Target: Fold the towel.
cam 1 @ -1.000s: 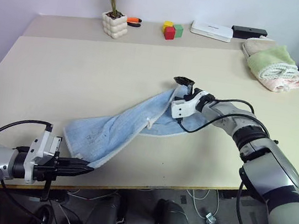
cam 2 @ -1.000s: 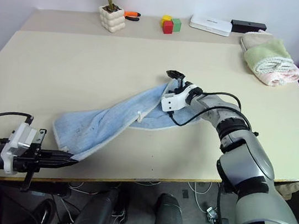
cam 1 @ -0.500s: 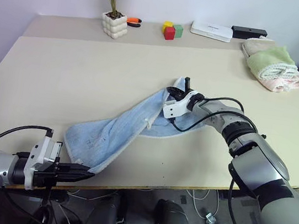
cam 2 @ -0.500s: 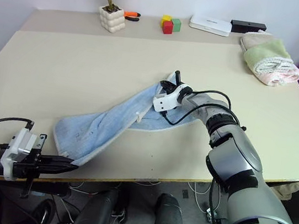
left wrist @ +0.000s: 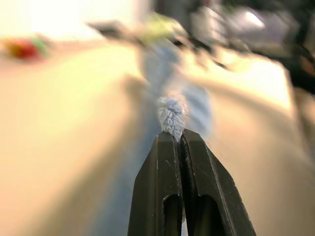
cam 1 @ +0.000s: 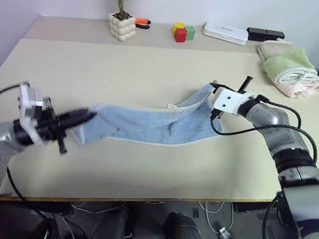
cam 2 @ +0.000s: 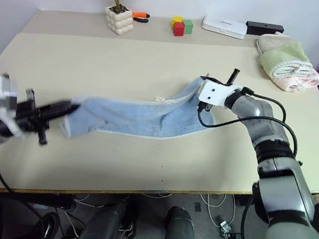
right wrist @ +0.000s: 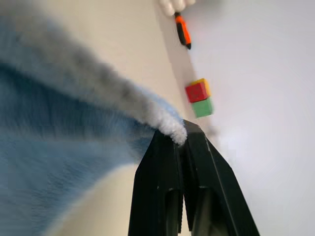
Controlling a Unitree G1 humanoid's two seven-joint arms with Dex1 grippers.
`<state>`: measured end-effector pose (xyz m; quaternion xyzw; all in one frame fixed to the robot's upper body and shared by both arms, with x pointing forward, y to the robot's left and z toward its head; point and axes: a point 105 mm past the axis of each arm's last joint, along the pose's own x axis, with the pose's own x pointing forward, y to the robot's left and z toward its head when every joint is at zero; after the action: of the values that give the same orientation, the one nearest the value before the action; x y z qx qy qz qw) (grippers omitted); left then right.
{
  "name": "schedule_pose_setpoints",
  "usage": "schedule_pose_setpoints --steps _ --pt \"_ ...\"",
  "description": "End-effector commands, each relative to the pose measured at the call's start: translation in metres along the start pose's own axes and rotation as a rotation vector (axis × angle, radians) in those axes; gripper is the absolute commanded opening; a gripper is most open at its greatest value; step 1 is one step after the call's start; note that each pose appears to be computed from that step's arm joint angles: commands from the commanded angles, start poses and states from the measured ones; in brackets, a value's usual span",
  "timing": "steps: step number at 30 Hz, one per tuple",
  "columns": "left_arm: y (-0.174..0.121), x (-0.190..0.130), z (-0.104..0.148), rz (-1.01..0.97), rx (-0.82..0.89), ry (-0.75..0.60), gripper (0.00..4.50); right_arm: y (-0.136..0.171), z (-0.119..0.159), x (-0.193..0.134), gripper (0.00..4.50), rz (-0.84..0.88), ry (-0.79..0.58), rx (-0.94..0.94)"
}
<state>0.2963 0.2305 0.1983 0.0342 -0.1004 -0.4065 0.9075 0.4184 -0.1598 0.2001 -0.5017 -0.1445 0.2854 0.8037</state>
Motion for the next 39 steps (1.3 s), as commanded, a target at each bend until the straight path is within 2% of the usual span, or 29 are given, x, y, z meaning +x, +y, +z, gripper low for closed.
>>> schedule_pose_setpoints --steps 1,4,8,11,14,18,23,28,37,39 --pt "0.047 0.023 0.001 0.164 0.117 0.012 0.00 -0.047 0.026 0.005 0.04 -0.154 -0.056 0.045" --pt "0.076 0.049 0.016 0.220 0.209 -0.025 0.00 -0.061 0.023 0.019 0.04 -0.220 0.005 0.009" --pt "0.113 0.085 0.072 0.340 0.413 -0.099 0.00 -0.095 0.027 0.043 0.04 -0.322 0.152 -0.237" --pt "0.120 0.090 0.112 0.371 0.518 -0.164 0.00 -0.123 0.029 0.038 0.04 -0.407 0.218 -0.392" --pt "0.115 0.083 0.123 0.305 0.582 -0.177 0.00 -0.141 0.029 0.023 0.04 -0.466 0.211 -0.408" --pt "0.101 0.069 0.100 0.152 0.586 -0.152 0.00 -0.118 0.019 0.016 0.04 -0.350 0.170 -0.407" --pt "0.072 0.035 0.026 -0.118 0.528 0.027 0.00 -0.028 -0.006 -0.007 0.04 -0.035 0.162 -0.290" --pt "0.054 -0.001 -0.019 -0.248 0.454 0.183 0.00 0.028 -0.006 -0.033 0.04 0.117 0.201 -0.194" --pt "0.043 -0.017 -0.030 -0.315 0.392 0.235 0.00 0.052 -0.005 -0.064 0.04 0.316 0.244 -0.126" --pt "0.041 -0.016 -0.030 -0.316 0.393 0.224 0.00 0.062 -0.004 -0.065 0.58 0.343 0.232 -0.068"
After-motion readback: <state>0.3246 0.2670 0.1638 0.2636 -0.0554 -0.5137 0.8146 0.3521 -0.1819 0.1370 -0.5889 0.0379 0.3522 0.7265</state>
